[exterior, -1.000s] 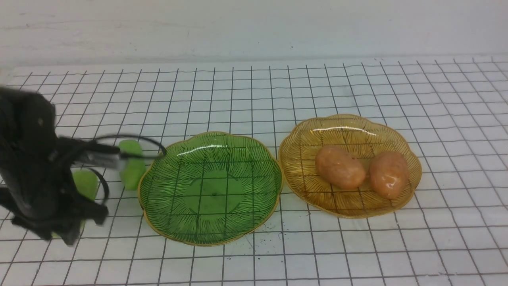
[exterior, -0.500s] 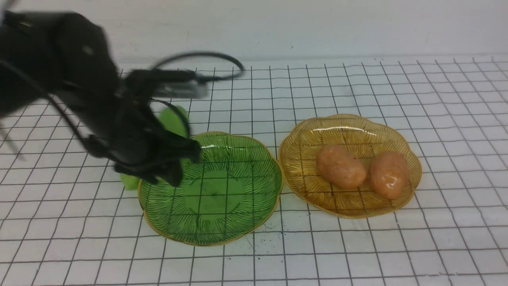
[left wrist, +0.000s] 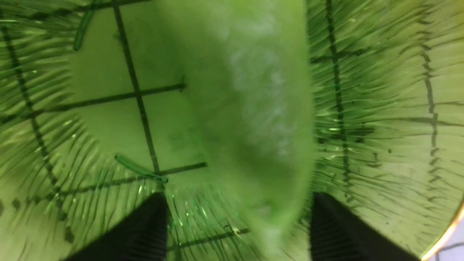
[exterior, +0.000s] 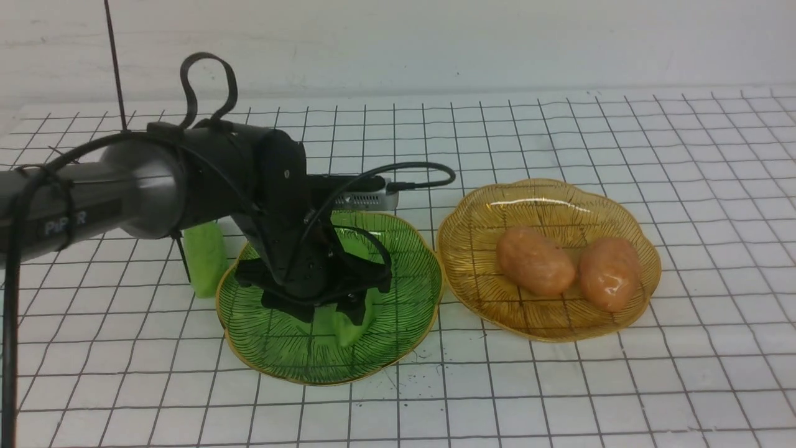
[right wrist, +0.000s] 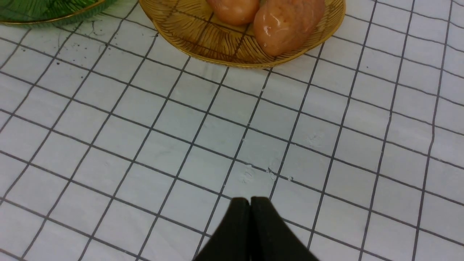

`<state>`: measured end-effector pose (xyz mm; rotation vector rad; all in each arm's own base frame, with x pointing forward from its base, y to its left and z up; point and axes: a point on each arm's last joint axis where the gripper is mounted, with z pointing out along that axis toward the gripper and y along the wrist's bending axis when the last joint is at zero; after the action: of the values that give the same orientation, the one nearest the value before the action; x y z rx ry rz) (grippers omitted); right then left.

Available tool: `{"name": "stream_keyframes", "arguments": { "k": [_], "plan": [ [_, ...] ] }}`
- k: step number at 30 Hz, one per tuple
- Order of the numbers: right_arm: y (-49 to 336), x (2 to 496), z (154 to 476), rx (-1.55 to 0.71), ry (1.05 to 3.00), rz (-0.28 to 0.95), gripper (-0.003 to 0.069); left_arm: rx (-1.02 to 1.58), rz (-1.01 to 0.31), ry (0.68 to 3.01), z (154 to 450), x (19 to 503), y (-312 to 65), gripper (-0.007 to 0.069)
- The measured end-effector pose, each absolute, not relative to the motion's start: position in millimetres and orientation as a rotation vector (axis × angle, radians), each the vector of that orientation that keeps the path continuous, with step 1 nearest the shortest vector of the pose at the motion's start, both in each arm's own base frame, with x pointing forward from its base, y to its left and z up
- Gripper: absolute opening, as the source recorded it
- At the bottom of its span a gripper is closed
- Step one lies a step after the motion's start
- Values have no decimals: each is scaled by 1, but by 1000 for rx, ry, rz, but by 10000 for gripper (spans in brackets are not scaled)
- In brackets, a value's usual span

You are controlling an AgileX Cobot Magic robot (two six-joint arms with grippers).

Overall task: Put different types of vegetables on the plate.
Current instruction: 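Put the green cucumber next to the left plate into that plate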

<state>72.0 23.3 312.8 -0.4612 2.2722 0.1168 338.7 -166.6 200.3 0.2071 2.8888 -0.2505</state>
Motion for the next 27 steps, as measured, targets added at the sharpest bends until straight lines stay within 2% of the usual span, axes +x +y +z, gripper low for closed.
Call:
{"name": "stream_keyframes", "arguments": {
  "k": [5, 9, 11, 13, 18, 22, 27],
  "plan": [
    [24, 72, 313, -458, 2266, 127, -15, 236, -228, 2828, 216, 344, -166, 578],
    [24, 72, 313, -458, 2266, 128, -15, 228, -112, 2728, 238, 359, -149, 574],
    [25, 72, 313, -457, 2268, 137, -15, 84, -30, 2669, 247, 373, -123, 544],
    [25, 72, 311, -456, 2274, 145, -15, -75, 23, 2653, 245, 383, -98, 520],
    [27, 73, 303, -453, 2291, 170, -15, -414, 47, 2640, 230, 398, -53, 467],
    [29, 73, 296, -451, 2315, 197, -15, -644, 13, 2598, 213, 409, -20, 417],
    [29, 72, 296, -448, 2314, 210, -15, -765, -60, 2573, 196, 418, -8, 359]
  ]
}}
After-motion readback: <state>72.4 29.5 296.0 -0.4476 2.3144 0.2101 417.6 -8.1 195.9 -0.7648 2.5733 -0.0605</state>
